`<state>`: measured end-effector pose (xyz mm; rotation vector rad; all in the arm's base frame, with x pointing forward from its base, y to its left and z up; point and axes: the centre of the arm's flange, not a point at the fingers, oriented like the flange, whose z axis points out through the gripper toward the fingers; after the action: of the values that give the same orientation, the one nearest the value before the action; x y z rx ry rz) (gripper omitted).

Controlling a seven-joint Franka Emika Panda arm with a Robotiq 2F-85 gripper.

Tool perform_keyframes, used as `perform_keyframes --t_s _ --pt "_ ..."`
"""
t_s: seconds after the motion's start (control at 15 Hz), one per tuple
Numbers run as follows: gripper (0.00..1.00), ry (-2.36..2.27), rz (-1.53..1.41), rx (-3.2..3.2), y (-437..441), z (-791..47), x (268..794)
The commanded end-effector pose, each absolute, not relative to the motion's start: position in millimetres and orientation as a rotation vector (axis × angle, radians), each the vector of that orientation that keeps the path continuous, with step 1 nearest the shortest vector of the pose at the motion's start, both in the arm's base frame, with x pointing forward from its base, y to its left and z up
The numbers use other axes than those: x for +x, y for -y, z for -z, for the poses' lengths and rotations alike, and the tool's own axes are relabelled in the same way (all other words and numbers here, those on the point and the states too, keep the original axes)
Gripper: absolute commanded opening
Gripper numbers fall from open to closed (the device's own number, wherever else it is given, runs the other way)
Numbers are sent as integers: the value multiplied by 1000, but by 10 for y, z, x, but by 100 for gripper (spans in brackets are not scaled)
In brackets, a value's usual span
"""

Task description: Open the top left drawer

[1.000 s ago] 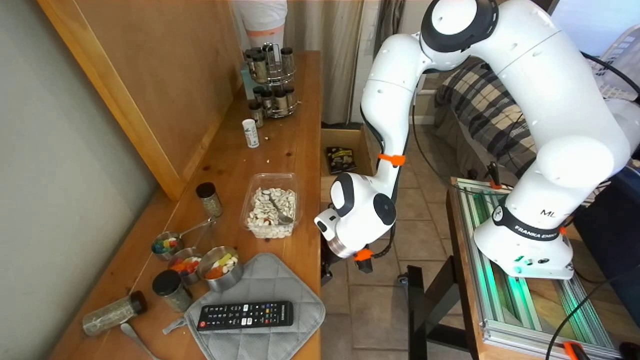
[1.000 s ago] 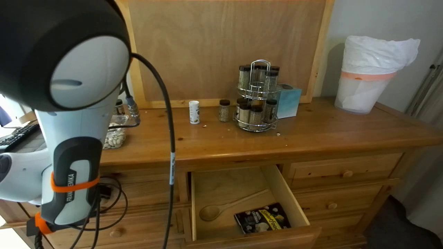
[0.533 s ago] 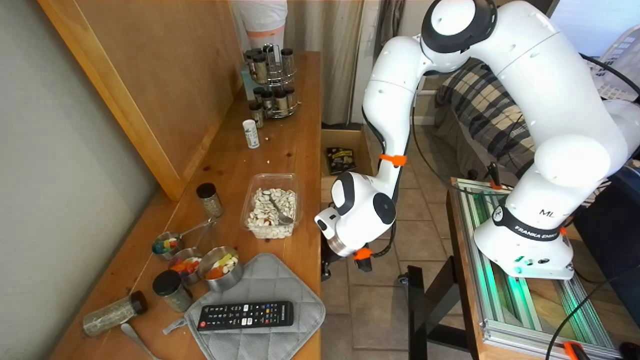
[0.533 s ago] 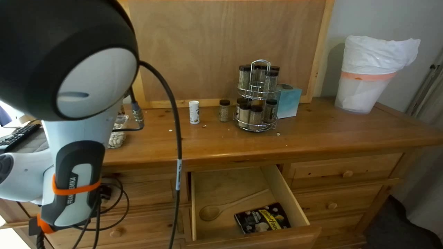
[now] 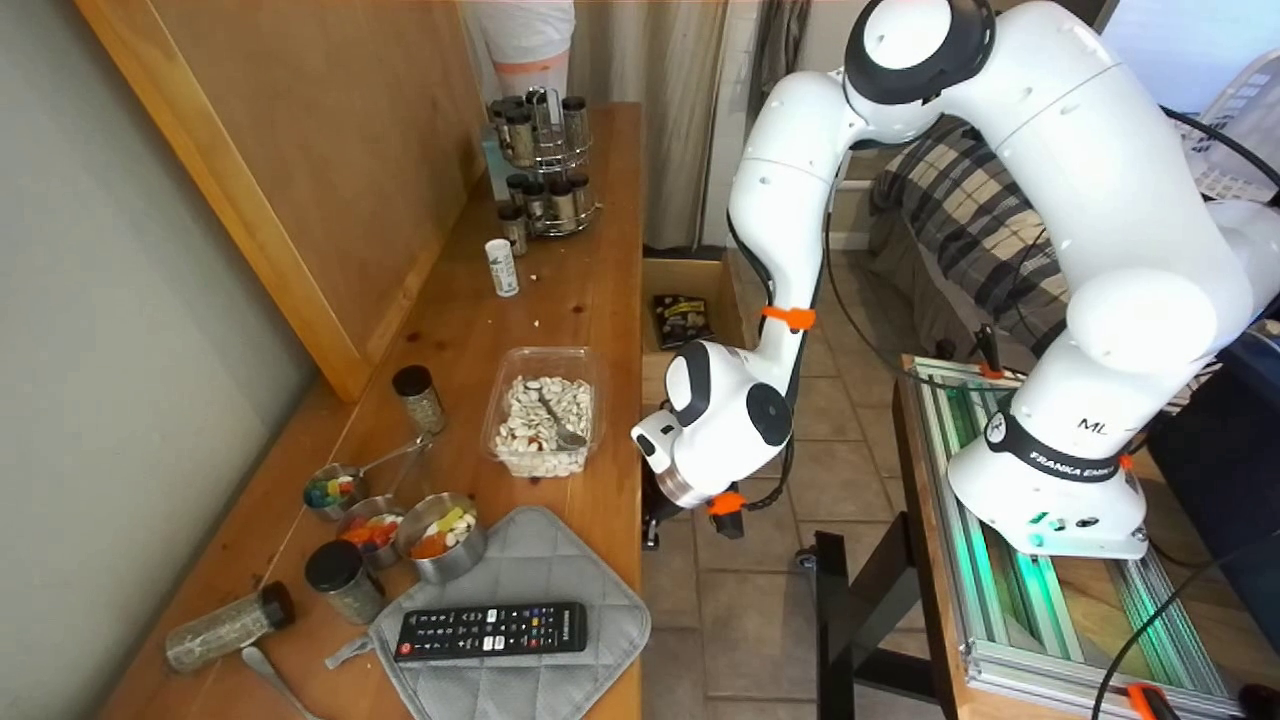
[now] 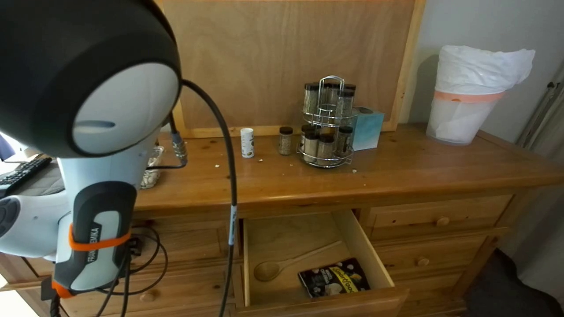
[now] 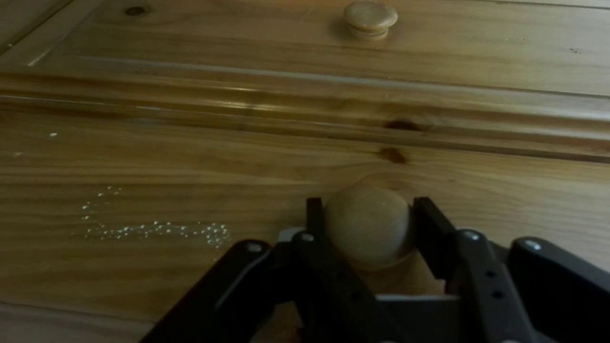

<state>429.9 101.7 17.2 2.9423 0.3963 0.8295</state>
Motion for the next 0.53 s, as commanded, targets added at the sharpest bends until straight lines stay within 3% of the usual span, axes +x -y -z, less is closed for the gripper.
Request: perform_keyframes --t_s 0.0,0.47 --pt "24 -382 -822 2972 -892 89 4113" --pt "24 -420 -566 3086 -923 -35 3773"
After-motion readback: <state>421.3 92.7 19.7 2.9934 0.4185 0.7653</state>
